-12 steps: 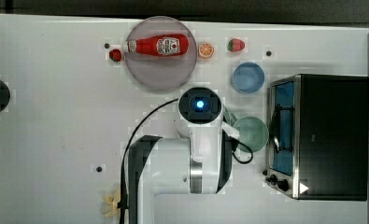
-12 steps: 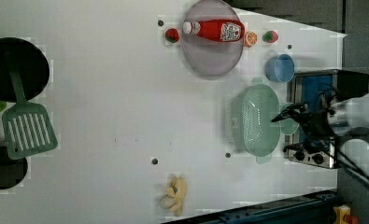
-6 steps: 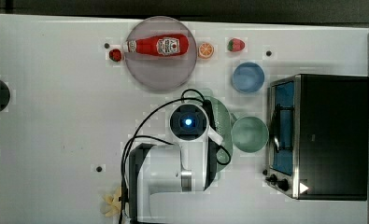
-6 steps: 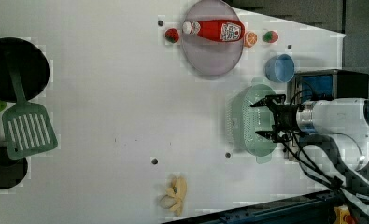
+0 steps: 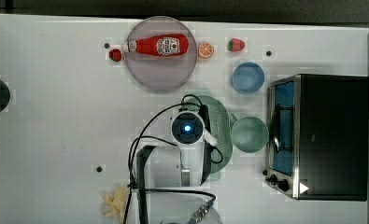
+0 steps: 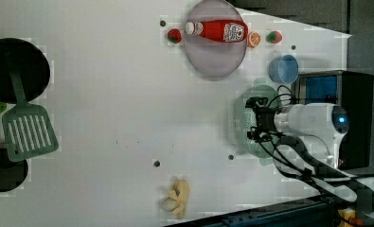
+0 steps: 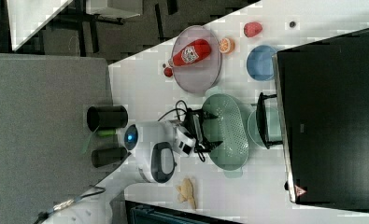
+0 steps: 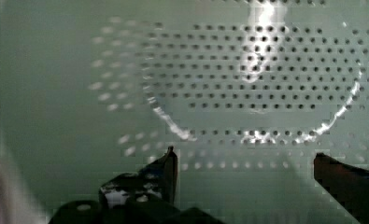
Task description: Drag strainer right to left.
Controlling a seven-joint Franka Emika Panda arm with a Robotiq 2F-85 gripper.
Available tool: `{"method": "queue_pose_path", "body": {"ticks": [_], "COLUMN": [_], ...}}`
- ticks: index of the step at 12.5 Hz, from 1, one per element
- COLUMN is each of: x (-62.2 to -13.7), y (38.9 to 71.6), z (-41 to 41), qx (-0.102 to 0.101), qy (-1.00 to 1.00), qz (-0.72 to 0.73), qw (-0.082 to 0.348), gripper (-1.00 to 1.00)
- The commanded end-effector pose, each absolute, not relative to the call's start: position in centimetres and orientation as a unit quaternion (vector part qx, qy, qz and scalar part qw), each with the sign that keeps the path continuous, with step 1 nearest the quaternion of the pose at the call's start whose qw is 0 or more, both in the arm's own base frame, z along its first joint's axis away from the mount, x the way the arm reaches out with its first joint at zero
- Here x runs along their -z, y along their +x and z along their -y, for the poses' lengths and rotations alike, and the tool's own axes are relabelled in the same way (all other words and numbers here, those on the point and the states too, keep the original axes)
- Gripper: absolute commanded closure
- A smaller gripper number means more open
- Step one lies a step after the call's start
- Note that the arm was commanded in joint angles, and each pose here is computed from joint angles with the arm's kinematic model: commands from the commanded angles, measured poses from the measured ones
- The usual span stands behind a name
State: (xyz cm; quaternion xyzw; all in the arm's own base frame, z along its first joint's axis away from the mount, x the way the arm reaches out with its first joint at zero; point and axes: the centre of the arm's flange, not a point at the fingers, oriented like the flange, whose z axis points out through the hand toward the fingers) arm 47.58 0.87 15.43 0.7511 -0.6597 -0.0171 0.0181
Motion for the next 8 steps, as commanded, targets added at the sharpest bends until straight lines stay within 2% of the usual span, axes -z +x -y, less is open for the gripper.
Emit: {"method": "queue_pose_path", "body": {"ticks": [1, 8], "x": [-15.3, -15.2], "y": [47.1, 46.6], "z": [-3.6, -8.6], "qx": [0.020, 0.029], "qy": [0.710, 0.739], "qz": [0.703, 0.673], "qw": [0.017, 0.012], "gripper": [-1.00, -1.00]}}
